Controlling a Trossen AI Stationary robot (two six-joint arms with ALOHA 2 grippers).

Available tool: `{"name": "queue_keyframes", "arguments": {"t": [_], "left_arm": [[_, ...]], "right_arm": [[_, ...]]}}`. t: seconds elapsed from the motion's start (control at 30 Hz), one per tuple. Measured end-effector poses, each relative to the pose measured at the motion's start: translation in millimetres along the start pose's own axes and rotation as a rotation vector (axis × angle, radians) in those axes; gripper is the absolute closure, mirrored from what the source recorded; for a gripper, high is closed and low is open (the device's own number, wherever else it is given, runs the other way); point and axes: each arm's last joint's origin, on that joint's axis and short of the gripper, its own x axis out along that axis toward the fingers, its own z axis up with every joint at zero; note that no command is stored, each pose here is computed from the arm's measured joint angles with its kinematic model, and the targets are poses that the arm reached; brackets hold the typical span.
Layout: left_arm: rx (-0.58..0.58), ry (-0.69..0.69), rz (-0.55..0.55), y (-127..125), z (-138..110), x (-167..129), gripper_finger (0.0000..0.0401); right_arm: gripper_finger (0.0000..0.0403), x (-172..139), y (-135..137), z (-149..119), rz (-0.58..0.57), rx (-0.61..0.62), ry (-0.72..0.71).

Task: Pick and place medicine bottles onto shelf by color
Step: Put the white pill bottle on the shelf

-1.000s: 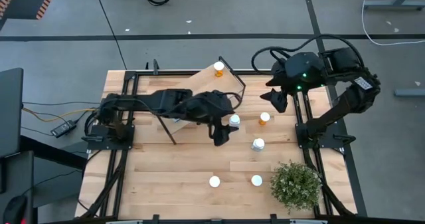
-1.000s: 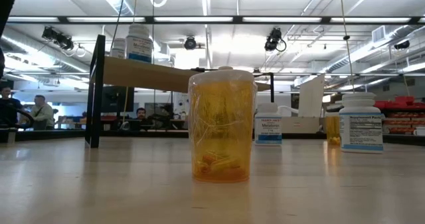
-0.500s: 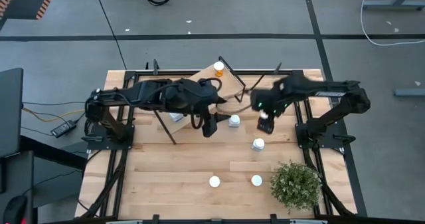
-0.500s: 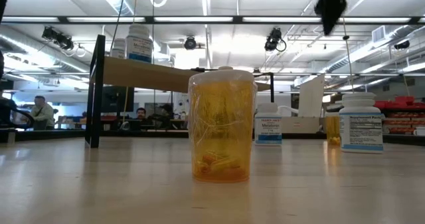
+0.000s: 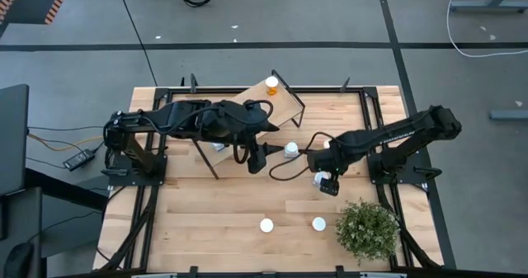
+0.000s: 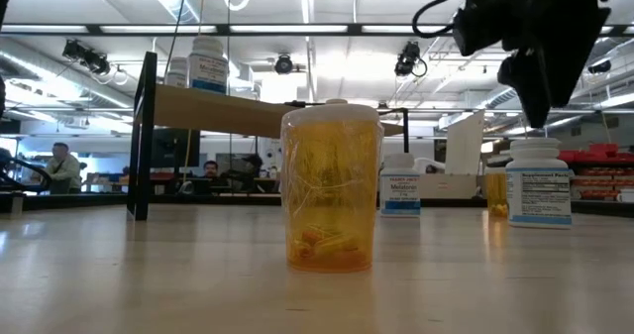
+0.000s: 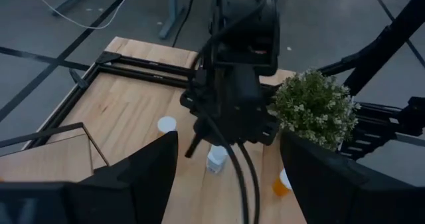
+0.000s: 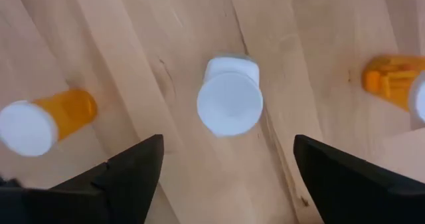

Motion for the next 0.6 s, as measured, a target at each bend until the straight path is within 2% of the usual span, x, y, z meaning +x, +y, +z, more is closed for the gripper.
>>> {"name": "queue_keyframes", "arguments": {"t": [0.17,0.37,0.6], "left_arm": [[-0.006,0.0,0.0,0,0,0,0.0131],[-0.029,0.0,0.0,0,0,0,0.0131],[-0.035,0.002,-0.005,-2,-1,0,0.0131]], "right_arm": [[0.0046,11,1,-3,-0.036,0.027,-0.03],[0.0045,29,-3,-6,-0.032,0.076,-0.041],[0.0047,39,-8,-10,-0.078,0.124,-0.047]]}}
